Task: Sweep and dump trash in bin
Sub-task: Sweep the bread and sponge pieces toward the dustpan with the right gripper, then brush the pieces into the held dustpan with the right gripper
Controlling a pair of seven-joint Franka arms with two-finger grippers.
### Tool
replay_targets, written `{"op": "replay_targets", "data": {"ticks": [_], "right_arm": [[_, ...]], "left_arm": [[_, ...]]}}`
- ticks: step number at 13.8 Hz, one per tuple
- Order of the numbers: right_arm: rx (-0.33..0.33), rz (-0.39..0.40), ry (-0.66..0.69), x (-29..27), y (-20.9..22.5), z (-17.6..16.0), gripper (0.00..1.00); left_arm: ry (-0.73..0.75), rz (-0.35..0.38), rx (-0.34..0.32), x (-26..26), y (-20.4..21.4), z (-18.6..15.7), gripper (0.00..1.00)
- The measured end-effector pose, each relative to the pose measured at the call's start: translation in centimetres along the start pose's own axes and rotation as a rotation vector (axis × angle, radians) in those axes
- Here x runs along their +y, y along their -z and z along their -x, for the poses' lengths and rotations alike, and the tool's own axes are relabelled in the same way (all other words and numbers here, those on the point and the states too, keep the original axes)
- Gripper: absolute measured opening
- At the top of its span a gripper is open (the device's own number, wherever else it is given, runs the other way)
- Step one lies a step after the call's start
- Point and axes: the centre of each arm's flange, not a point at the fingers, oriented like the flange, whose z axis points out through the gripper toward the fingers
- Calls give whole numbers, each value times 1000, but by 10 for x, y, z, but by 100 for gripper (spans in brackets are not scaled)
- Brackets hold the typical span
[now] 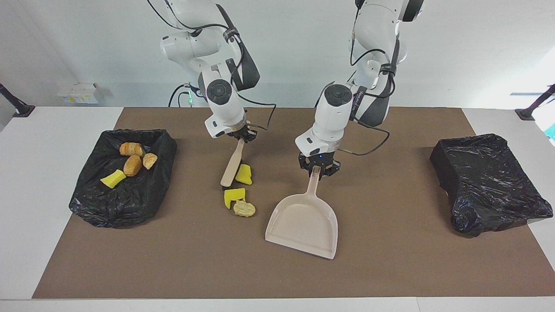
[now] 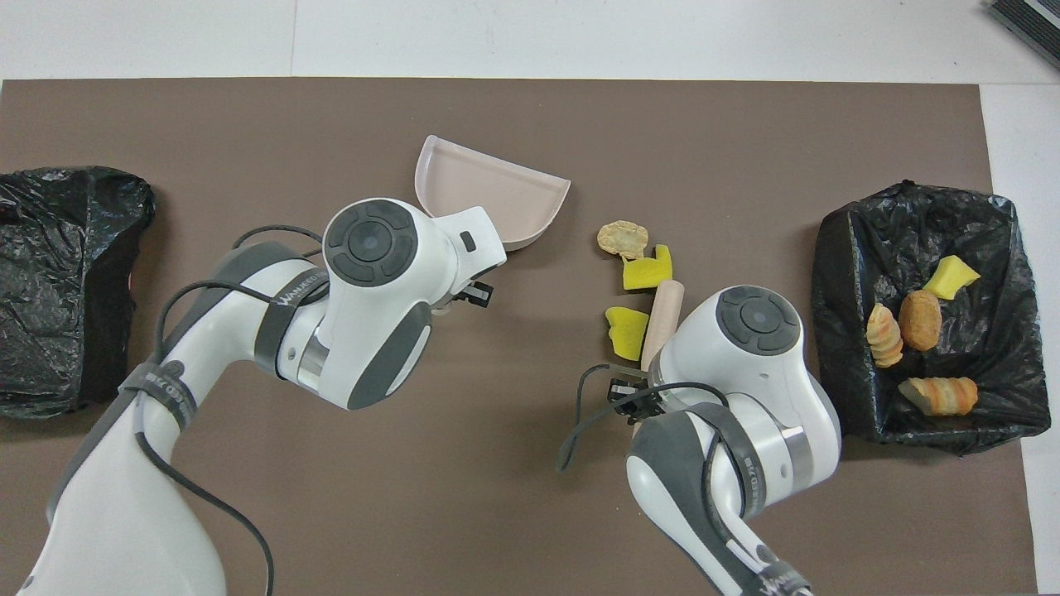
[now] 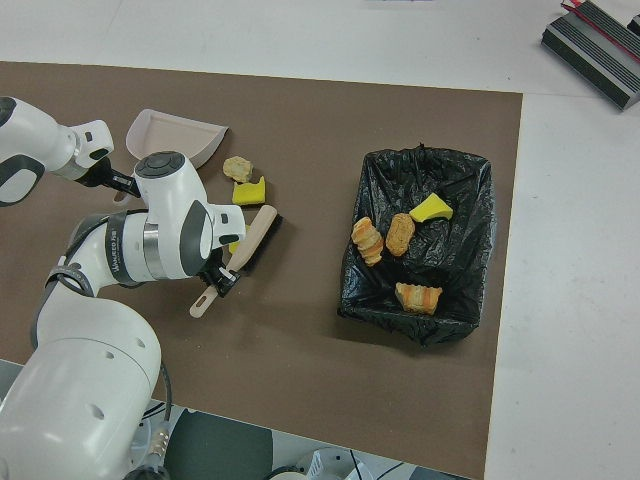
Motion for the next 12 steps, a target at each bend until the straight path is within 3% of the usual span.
{"op": "replay_targets", "data": {"ticks": [3,5,8,12], "right_arm": [[-48,23,31,-21,31,0,26],[-43,15,34,-23,63,-4,26],[32,79,63,-16,86,-13,26],[89,177,136,-7,84,-23,26]], "left_arm": [[-235,-17,-27,-44,29,8,33],[-408,-18,-39,-81,39,13,33],[-631,2,-87,-122,44,25,33],[-896,28,-110,-129,43,30,33]]}}
